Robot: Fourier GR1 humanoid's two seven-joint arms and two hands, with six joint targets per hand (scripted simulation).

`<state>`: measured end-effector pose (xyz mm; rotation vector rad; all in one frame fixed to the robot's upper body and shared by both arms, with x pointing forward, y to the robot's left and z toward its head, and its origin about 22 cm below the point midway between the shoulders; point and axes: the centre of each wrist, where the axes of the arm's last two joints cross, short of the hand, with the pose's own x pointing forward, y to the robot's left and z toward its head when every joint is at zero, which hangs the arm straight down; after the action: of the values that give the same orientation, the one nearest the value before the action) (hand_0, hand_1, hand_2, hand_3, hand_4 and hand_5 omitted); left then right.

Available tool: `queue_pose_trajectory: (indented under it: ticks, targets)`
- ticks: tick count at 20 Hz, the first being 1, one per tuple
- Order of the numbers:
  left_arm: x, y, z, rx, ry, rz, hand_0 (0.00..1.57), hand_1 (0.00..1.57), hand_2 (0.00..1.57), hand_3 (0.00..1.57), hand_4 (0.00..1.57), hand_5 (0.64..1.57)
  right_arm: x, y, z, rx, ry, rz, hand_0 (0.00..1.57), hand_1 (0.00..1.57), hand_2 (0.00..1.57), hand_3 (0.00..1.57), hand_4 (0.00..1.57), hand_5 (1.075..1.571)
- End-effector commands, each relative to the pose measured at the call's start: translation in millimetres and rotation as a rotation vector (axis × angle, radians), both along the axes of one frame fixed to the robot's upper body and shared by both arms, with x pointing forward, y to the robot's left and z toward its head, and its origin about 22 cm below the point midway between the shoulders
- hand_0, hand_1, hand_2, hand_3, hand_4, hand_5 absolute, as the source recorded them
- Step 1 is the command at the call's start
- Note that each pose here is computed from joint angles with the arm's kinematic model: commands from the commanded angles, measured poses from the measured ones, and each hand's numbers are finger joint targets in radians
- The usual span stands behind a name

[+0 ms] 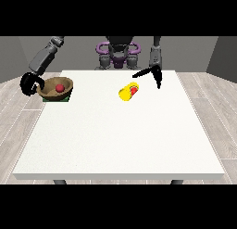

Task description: Pick the cup and pour the ball into the bowl, then pick the bowl and place it on the pad

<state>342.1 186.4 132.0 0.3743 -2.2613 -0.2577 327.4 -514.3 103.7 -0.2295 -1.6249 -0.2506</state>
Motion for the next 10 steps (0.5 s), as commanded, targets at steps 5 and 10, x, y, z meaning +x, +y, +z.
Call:
queue_pose_trajectory:
  ticks: [5, 10]
  targets:
    - [-15, 7, -14, -0.007, 0.061, -0.015, 0.0, 0.0, 0.0, 0.0, 0.0, 1.566, -0.8, -1, -9, 0.124, 0.034, -0.016, 1.57, 1.57, 1.57, 0.0, 0.78, 1.569]
    - [-23, 6, 0, -0.03, 0.028, 0.005, 0.0, 0.0, 0.0, 0.0, 0.0, 1.566, -10.2, -14, 0, 0.095, 0.074, 0.009, 1.57, 1.57, 1.57, 0.81, 0.74, 1.571]
